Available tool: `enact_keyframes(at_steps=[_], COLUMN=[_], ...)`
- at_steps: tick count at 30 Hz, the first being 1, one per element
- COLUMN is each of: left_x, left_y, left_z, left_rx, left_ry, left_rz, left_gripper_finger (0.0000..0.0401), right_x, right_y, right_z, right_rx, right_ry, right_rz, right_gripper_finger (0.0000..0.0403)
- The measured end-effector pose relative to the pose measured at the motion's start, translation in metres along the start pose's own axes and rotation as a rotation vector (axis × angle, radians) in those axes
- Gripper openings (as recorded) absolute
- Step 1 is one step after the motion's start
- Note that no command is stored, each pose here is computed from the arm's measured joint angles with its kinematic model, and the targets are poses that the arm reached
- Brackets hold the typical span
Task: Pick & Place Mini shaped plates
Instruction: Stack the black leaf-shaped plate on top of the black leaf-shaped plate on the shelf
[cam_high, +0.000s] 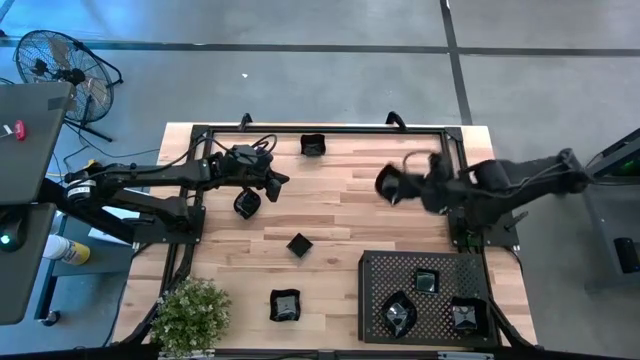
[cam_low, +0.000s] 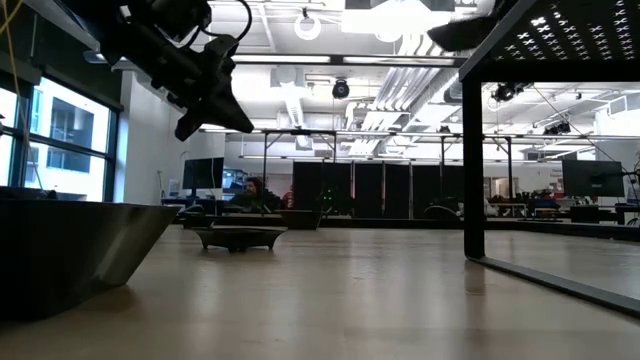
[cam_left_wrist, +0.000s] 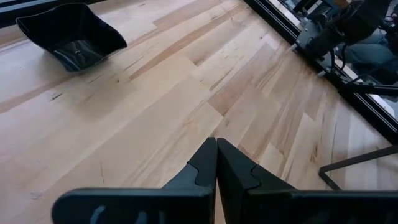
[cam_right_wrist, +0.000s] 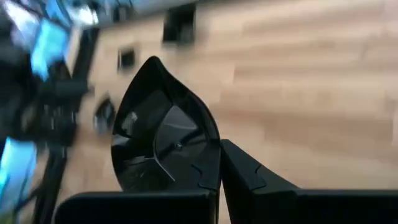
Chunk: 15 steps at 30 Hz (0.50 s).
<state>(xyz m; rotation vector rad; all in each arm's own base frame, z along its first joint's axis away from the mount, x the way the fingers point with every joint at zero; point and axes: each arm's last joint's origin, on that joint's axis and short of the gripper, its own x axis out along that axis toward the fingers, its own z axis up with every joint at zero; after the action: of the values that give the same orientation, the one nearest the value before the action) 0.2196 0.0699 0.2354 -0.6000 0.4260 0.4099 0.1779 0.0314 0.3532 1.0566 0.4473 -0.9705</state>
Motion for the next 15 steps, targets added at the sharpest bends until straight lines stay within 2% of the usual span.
enact_keyframes(at_steps=[9,15], left_x=[0.000,0.000], left_y=[-0.001,-0.001], left_z=[-0.001,-0.001], left_rx=[-0.005,-0.006], left_ry=[0.019,0.032], left_rz=[-0.032,-0.054], left_gripper_finger=[0.0000,0.0000], right_x=[-0.036,-0.056], right_y=[0.035,0.041], right_z=[-0.052,-0.094], right_rx=[-0.055,-0.099], right_ry=[0.278,0.464], right_rz=[-0.038,-0.129], right_gripper_finger=[0.0000,0.0000])
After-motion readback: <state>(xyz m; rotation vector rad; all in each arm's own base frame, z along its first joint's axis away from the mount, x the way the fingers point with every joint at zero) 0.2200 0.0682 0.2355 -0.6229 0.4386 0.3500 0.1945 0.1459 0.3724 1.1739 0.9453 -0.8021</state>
